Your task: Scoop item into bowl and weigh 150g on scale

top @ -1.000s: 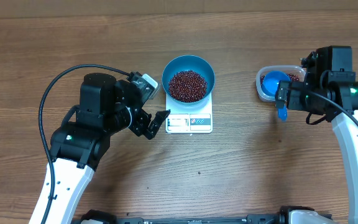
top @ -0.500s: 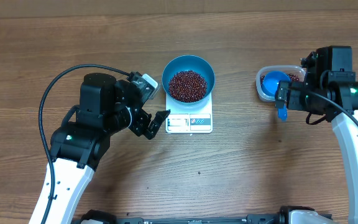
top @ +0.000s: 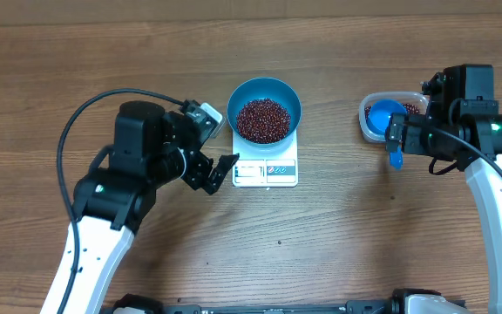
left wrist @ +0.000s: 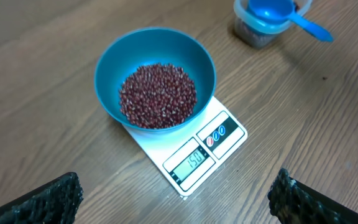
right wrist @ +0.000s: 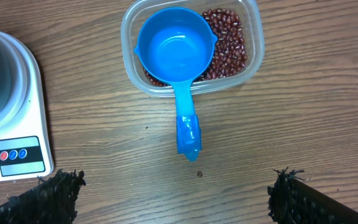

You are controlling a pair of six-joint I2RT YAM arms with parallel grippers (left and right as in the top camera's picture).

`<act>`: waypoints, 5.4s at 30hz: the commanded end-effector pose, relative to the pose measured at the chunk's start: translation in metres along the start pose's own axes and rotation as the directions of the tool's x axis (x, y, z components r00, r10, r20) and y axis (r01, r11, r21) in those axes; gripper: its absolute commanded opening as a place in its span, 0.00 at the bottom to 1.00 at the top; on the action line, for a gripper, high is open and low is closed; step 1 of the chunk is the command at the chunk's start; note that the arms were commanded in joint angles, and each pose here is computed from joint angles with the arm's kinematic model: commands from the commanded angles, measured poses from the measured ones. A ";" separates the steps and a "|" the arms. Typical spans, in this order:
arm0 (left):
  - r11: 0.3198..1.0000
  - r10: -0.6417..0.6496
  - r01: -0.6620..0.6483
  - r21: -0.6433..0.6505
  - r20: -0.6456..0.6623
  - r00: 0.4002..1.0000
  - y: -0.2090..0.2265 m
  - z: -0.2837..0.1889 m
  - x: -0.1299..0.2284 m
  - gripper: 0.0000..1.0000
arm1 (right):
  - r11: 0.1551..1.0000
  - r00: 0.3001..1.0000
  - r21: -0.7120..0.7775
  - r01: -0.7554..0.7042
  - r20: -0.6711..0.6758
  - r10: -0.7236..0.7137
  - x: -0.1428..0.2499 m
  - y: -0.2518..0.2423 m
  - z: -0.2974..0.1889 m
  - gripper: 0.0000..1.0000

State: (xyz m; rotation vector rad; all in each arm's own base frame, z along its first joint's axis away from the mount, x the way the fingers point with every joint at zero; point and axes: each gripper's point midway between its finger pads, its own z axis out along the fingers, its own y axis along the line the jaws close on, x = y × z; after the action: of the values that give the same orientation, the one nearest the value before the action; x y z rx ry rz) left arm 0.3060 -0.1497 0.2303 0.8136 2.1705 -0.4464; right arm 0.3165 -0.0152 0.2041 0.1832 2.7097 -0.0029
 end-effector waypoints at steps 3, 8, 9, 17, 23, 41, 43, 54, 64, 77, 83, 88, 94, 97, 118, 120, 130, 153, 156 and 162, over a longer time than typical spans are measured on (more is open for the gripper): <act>0.989 -0.077 0.084 0.125 -0.056 0.995 0.002 0.049 0.006 0.99 | 1.000 0.998 -0.009 0.019 0.053 -0.019 -0.010 0.002 -0.015 1.00; 0.978 -0.107 0.105 0.178 0.001 0.994 0.013 0.095 -0.006 1.00 | 1.000 0.998 -0.010 0.020 0.053 -0.019 -0.010 0.002 -0.015 1.00; 0.977 -0.108 0.108 0.182 -0.010 0.994 0.015 0.106 -0.001 1.00 | 1.000 0.998 -0.009 0.019 0.053 -0.019 -0.010 0.002 -0.015 1.00; 0.989 -0.082 0.098 0.108 -0.142 0.986 0.012 0.152 0.032 1.00 | 1.000 0.998 -0.009 0.019 0.053 -0.019 -0.010 0.002 -0.015 1.00; 0.994 -0.062 0.074 0.074 -0.160 0.985 0.004 0.153 0.023 1.00 | 1.000 0.998 -0.010 0.020 0.053 -0.019 -0.010 0.002 -0.015 1.00; 0.996 -0.084 0.088 0.024 -0.142 0.986 0.013 0.138 -0.012 0.99 | 1.000 0.998 -0.010 0.019 0.053 -0.019 -0.010 0.002 -0.015 1.00; 0.995 -0.092 0.097 0.024 -0.162 0.983 0.011 0.132 -0.011 1.00 | 1.000 0.998 -0.009 0.019 0.054 -0.019 -0.010 0.002 -0.015 1.00; 0.964 -0.266 0.259 -0.063 -0.282 0.922 0.003 0.082 0.005 0.99 | 1.000 0.998 -0.010 0.019 0.053 -0.019 -0.010 0.002 -0.015 1.00; 0.955 -0.295 0.255 -0.154 -0.377 0.878 -0.029 0.076 0.025 0.99 | 1.000 0.998 -0.009 0.019 0.053 -0.019 -0.010 0.002 -0.015 1.00; 0.843 -0.508 0.372 -0.388 -0.347 0.789 -0.033 0.090 0.068 0.99 | 1.000 0.998 -0.010 0.020 0.053 -0.019 -0.010 0.002 -0.015 1.00; 0.827 -0.533 0.399 -0.396 -0.328 0.780 -0.033 0.098 0.077 1.00 | 1.000 0.998 -0.009 0.019 0.054 -0.019 -0.010 0.002 -0.015 1.00; 0.820 -0.552 0.424 -0.384 -0.335 0.764 -0.037 0.107 0.093 1.00 | 1.000 0.998 -0.009 0.019 0.053 -0.019 -0.010 0.002 -0.015 1.00; 0.808 -0.571 0.441 -0.391 -0.334 0.750 -0.038 0.111 0.104 1.00 | 1.000 0.998 -0.009 0.019 0.053 -0.019 -0.010 0.002 -0.015 1.00; 0.808 -0.571 0.440 -0.392 -0.336 0.749 -0.038 0.111 0.105 1.00 | 1.000 0.998 -0.009 0.019 0.053 -0.019 -0.010 0.002 -0.015 1.00; 0.806 -0.526 0.412 -0.425 -0.194 0.828 -0.016 0.127 0.078 1.00 | 1.000 0.998 -0.010 0.019 0.053 -0.019 -0.010 0.002 -0.015 1.00; 0.810 -0.523 0.406 -0.424 -0.205 0.827 -0.017 0.126 0.080 0.99 | 1.000 0.998 -0.009 0.019 0.053 -0.019 -0.010 0.002 -0.015 1.00; 0.848 -0.524 0.438 -0.298 -0.349 0.777 -0.058 0.126 0.095 1.00 | 1.000 0.998 -0.010 0.020 0.053 -0.019 -0.010 0.002 -0.015 1.00; 0.953 -0.267 0.199 -0.228 -0.325 0.907 -0.032 0.076 0.074 0.99 | 1.000 0.998 -0.009 0.019 0.053 -0.019 -0.010 0.002 -0.015 1.00; 0.941 -0.287 0.221 -0.255 -0.263 0.921 -0.015 0.052 0.076 1.00 | 1.000 0.998 -0.009 0.019 0.053 -0.019 -0.010 0.002 -0.015 1.00; 0.907 -0.350 0.304 -0.293 -0.121 0.929 0.012 0.010 0.101 1.00 | 1.000 0.998 -0.009 0.019 0.053 -0.019 -0.010 0.002 -0.015 1.00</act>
State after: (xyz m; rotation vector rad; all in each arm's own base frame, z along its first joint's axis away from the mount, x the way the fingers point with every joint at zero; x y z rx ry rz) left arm 0.2805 -0.1264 0.1491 0.3340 2.5211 -0.2406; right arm 0.3163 -0.0152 0.2042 0.1791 2.7104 -0.0038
